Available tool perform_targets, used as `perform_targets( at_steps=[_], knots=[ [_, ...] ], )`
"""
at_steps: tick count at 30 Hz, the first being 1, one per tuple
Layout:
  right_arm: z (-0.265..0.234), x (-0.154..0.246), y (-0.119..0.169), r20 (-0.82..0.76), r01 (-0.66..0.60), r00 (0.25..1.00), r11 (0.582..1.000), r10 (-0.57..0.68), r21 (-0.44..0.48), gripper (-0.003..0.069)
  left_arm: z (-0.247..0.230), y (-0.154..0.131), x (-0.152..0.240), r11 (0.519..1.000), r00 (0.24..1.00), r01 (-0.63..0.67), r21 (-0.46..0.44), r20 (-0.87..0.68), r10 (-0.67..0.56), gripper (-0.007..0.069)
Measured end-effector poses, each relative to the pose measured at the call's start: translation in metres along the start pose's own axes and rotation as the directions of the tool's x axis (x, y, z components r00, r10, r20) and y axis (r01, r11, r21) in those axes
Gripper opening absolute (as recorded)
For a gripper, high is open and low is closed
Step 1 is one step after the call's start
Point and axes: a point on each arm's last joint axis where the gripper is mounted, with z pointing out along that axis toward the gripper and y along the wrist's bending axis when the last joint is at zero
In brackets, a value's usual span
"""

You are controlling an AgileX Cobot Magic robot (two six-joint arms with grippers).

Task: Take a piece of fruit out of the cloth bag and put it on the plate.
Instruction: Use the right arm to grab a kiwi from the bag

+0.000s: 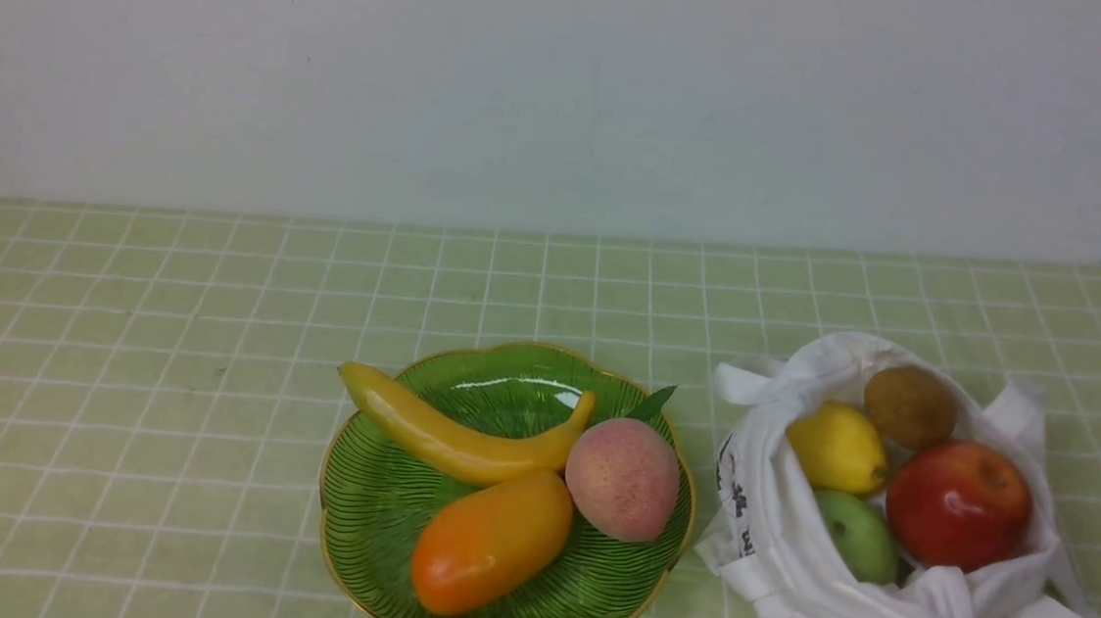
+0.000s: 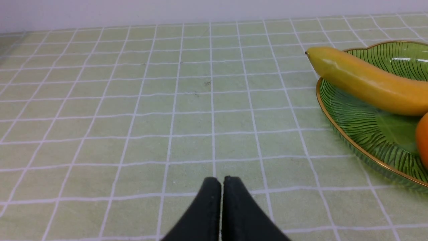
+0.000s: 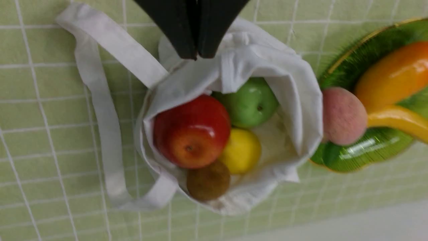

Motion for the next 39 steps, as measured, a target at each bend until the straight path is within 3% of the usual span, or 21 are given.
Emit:
perform_targets(
  at_steps=[3, 7, 12, 14, 19, 24, 27, 32, 39],
  knots=[
    [0.022, -0.012, 0.005, -0.118, 0.065, 0.991, 0.998, -0.067, -0.022, -0.0012, 0.000, 0.000, 0.000, 1.000, 1.000, 0.000, 0.000, 0.000, 0.000, -0.0008],
    [0.063, -0.028, 0.018, -0.275, 0.089, 0.953, 0.983, -0.130, -0.158, 0.0017, 0.000, 0.000, 0.000, 1.000, 1.000, 0.000, 0.000, 0.000, 0.000, -0.0008],
    [0.116, -0.054, 0.029, -0.371, 0.115, 0.903, 0.955, -0.215, -0.272, 0.0116, 0.000, 0.000, 0.000, 1.000, 1.000, 0.000, 0.000, 0.000, 0.000, -0.0008],
    [0.126, -0.061, 0.030, -0.378, 0.121, 0.898, 0.954, -0.223, -0.274, 0.0148, 0.000, 0.000, 0.000, 1.000, 1.000, 0.000, 0.000, 0.000, 0.000, -0.0008],
    [0.161, -0.093, 0.031, -0.353, 0.162, 0.902, 0.954, -0.247, -0.253, 0.0323, 0.000, 0.000, 0.000, 1.000, 1.000, 0.000, 0.000, 0.000, 0.000, -0.0008],
    [0.187, -0.106, 0.029, -0.358, 0.199, 0.893, 0.953, -0.273, -0.230, 0.0456, 0.000, 0.000, 0.000, 1.000, 1.000, 0.000, 0.000, 0.000, 0.000, -0.0008],
    [0.211, -0.107, 0.023, -0.401, 0.232, 0.866, 0.950, -0.299, -0.208, 0.0573, 0.000, 0.000, 0.000, 1.000, 1.000, 0.000, 0.000, 0.000, 0.000, -0.0008],
    [0.236, -0.105, 0.019, -0.434, 0.225, 0.856, 0.958, -0.281, -0.177, 0.0631, 0.000, 0.000, 0.000, 1.000, 1.000, 0.000, 0.000, 0.000, 0.000, -0.0008],
    [0.257, -0.093, 0.014, -0.482, 0.211, 0.834, 0.963, -0.268, -0.171, 0.0633, 0.000, 0.000, 0.000, 1.000, 1.000, 0.000, 0.000, 0.000, 0.000, -0.0008]
  ],
)
